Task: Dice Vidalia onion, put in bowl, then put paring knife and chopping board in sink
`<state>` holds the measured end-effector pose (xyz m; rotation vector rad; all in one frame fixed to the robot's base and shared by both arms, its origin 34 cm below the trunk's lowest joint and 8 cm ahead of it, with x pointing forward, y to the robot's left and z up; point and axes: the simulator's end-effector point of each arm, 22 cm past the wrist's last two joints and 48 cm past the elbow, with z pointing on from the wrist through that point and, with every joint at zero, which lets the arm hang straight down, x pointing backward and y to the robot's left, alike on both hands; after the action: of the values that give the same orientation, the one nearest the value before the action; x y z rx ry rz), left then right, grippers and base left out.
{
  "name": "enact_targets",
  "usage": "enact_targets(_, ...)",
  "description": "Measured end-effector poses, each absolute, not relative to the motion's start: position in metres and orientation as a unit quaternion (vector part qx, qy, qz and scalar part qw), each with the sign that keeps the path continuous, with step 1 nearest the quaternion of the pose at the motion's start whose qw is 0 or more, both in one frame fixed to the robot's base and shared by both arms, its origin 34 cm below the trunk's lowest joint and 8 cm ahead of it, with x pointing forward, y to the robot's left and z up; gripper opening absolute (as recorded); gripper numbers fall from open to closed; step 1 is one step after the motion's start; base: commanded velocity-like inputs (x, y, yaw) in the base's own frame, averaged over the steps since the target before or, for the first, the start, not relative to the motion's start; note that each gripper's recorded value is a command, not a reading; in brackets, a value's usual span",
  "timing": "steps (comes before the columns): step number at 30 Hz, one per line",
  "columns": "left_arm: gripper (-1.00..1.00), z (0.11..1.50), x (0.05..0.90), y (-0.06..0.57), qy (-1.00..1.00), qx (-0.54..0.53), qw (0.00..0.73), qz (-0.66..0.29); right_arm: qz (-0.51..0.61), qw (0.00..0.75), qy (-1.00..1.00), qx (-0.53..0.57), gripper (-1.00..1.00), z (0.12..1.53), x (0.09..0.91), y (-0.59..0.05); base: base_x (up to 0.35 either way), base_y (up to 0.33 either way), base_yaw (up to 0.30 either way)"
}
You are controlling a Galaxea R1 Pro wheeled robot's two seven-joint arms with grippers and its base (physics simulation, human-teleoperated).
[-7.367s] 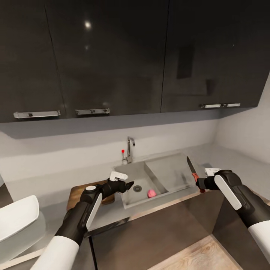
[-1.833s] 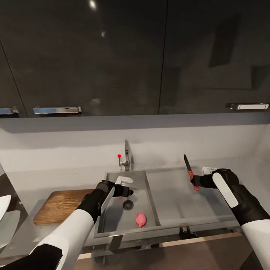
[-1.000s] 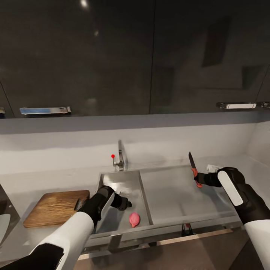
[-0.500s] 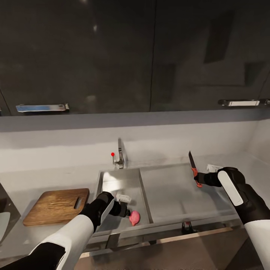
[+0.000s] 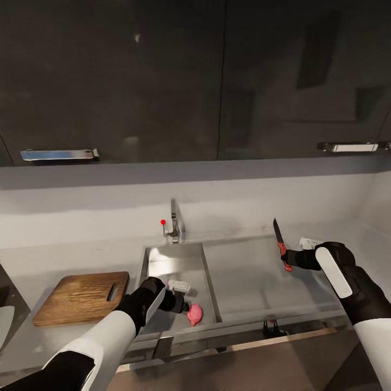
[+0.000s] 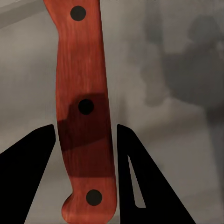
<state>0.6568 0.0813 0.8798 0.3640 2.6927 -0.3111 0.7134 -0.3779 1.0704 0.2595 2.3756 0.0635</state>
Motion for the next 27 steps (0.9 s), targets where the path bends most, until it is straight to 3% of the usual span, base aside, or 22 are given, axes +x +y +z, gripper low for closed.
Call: enact_targets(27, 1.0, 0.879, 0.669, 0.078, 0.957, 0.131, 0.231, -0.116, 0.024, 0.36, 0.927, 0.101, -1.0, 1.061, 0.714, -0.378, 0.0, -0.028, 0.0)
